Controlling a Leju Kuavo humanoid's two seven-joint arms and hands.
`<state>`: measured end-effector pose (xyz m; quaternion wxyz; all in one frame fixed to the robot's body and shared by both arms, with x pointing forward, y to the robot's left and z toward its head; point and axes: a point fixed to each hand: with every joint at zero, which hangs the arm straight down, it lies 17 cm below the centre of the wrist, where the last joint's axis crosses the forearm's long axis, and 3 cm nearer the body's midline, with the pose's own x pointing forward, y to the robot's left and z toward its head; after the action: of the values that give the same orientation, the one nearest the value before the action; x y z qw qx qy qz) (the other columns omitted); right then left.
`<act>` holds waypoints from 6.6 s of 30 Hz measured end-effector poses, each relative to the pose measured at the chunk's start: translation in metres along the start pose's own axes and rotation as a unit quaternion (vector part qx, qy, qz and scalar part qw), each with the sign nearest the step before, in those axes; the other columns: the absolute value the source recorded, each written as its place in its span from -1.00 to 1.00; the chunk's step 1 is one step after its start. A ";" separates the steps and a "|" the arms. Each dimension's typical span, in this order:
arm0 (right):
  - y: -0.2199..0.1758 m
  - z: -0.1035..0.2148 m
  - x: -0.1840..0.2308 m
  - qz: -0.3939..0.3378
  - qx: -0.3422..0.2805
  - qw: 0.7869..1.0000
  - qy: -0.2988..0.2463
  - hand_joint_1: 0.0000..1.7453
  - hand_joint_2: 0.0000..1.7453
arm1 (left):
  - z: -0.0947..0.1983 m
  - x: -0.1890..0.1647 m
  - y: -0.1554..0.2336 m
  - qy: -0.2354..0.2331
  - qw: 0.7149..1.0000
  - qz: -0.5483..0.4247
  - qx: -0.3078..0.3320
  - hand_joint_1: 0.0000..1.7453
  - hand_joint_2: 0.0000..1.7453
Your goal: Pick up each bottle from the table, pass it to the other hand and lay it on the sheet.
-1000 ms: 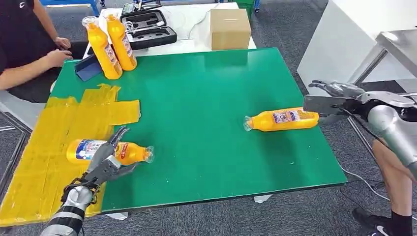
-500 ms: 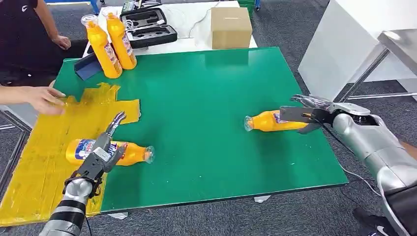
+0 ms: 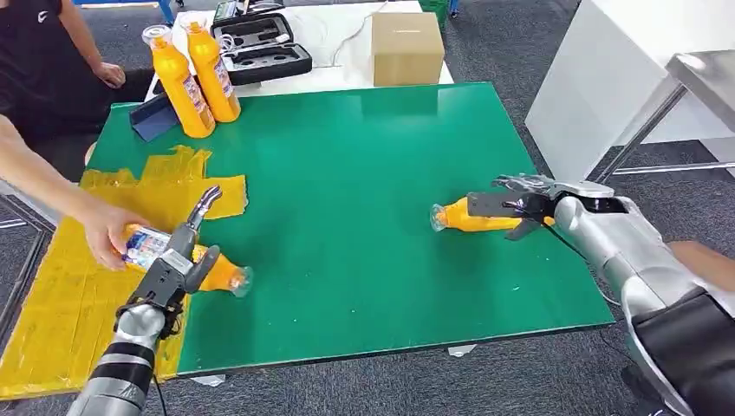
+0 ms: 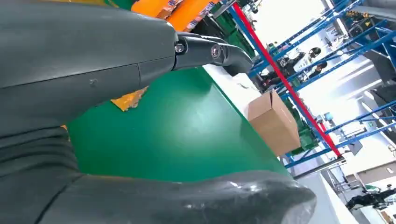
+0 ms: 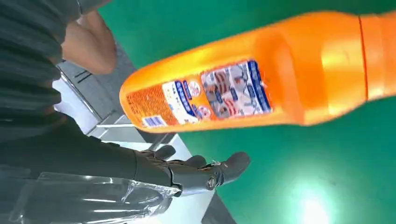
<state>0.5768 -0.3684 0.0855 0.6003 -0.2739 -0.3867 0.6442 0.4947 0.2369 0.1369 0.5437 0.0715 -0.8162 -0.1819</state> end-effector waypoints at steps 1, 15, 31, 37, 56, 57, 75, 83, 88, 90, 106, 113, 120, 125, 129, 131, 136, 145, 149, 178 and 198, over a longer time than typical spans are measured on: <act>0.002 0.000 -0.001 0.003 0.005 1.000 0.003 -1.00 1.00 | -0.001 0.000 0.000 0.000 1.000 0.002 0.001 -1.00 -1.00; 0.005 -0.002 -0.021 0.037 0.007 0.998 0.055 -1.00 1.00 | -0.003 0.003 -0.001 -0.002 1.000 0.021 0.006 -1.00 -1.00; 0.033 -0.013 -0.015 0.074 0.020 0.993 0.094 -1.00 1.00 | -0.005 0.010 -0.012 -0.004 0.999 0.042 -0.002 -1.00 -1.00; 0.047 -0.015 -0.010 0.079 0.034 0.992 0.095 -1.00 1.00 | -0.006 0.011 -0.013 -0.005 0.999 0.045 -0.001 -1.00 -1.00; 0.101 -0.020 0.010 0.107 0.082 0.982 0.129 1.00 1.00 | -0.015 0.018 -0.024 -0.009 0.998 0.069 -0.009 -1.00 -1.00; 0.101 -0.020 0.011 0.107 0.081 0.983 0.128 1.00 1.00 | -0.016 0.018 -0.024 -0.009 0.998 0.069 -0.009 -1.00 -1.00; 0.095 -0.042 0.121 0.073 0.048 0.994 0.063 1.00 1.00 | -0.027 0.027 -0.038 -0.014 0.996 0.082 -0.022 -1.00 -1.00; 0.113 -0.041 0.202 0.067 0.073 0.994 0.034 1.00 1.00 | -0.054 0.059 -0.068 -0.044 0.992 0.103 -0.060 -1.00 -1.00; 0.129 -0.038 0.220 0.041 0.091 0.994 0.037 1.00 1.00 | -0.070 0.080 -0.084 -0.065 0.987 0.119 -0.081 -1.00 -1.00; 0.133 -0.037 0.223 0.033 0.097 0.994 0.040 1.00 1.00 | -0.076 0.087 -0.089 -0.072 0.986 0.123 -0.086 -1.00 -1.00; 0.163 -0.030 0.214 -0.007 0.134 0.988 0.073 -1.00 1.00 | -0.088 0.105 -0.111 -0.084 0.980 0.139 -0.115 -1.00 -1.00; 0.178 -0.027 0.208 -0.005 0.147 0.986 0.081 -1.00 1.00 | -0.093 0.114 -0.113 -0.092 0.979 0.142 -0.116 -1.00 -1.00; 0.173 -0.029 0.208 -0.007 0.136 0.987 0.081 -1.00 -1.00 | -0.099 0.121 -0.112 -0.100 0.978 0.142 -0.115 -1.00 -1.00; 0.157 -0.035 0.212 0.006 0.101 0.992 0.071 -1.00 -1.00 | -0.094 0.111 -0.107 -0.090 0.981 0.140 -0.102 -1.00 -1.00; 0.139 -0.039 0.226 0.018 0.072 0.996 0.048 -1.00 -1.00 | -0.084 0.092 -0.096 -0.073 0.985 0.137 -0.080 -1.00 -1.00; 0.128 -0.041 0.234 0.020 0.051 0.998 0.032 -1.00 -1.00 | -0.076 0.081 -0.090 -0.061 0.987 0.136 -0.068 -1.00 -1.00; 0.090 -0.045 0.265 0.018 -0.009 0.999 -0.030 -1.00 1.00 | -0.052 0.056 -0.077 -0.035 0.990 0.131 -0.043 -1.00 -1.00; 0.062 -0.041 0.297 0.048 -0.031 0.993 -0.104 -1.00 1.00 | -0.019 0.032 -0.049 -0.013 0.993 0.119 -0.003 -1.00 -1.00; 0.060 -0.041 0.300 0.054 -0.034 0.992 -0.110 -1.00 1.00 | -0.014 0.030 -0.041 -0.013 0.993 0.116 0.007 -1.00 -1.00; 0.012 0.031 0.357 -0.062 -0.216 0.929 -0.294 -1.00 1.00 | 0.044 0.018 0.006 0.005 0.994 0.083 0.064 -1.00 -1.00; 0.074 0.039 0.227 0.018 -0.218 0.959 -0.180 -1.00 1.00 | 0.088 0.010 0.037 0.018 0.992 0.065 0.104 -1.00 -1.00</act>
<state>0.4739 -0.1496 0.0711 0.4347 -0.2850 -0.6145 0.5934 0.4132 0.2873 0.1293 0.5589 0.0777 -0.8235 -0.0589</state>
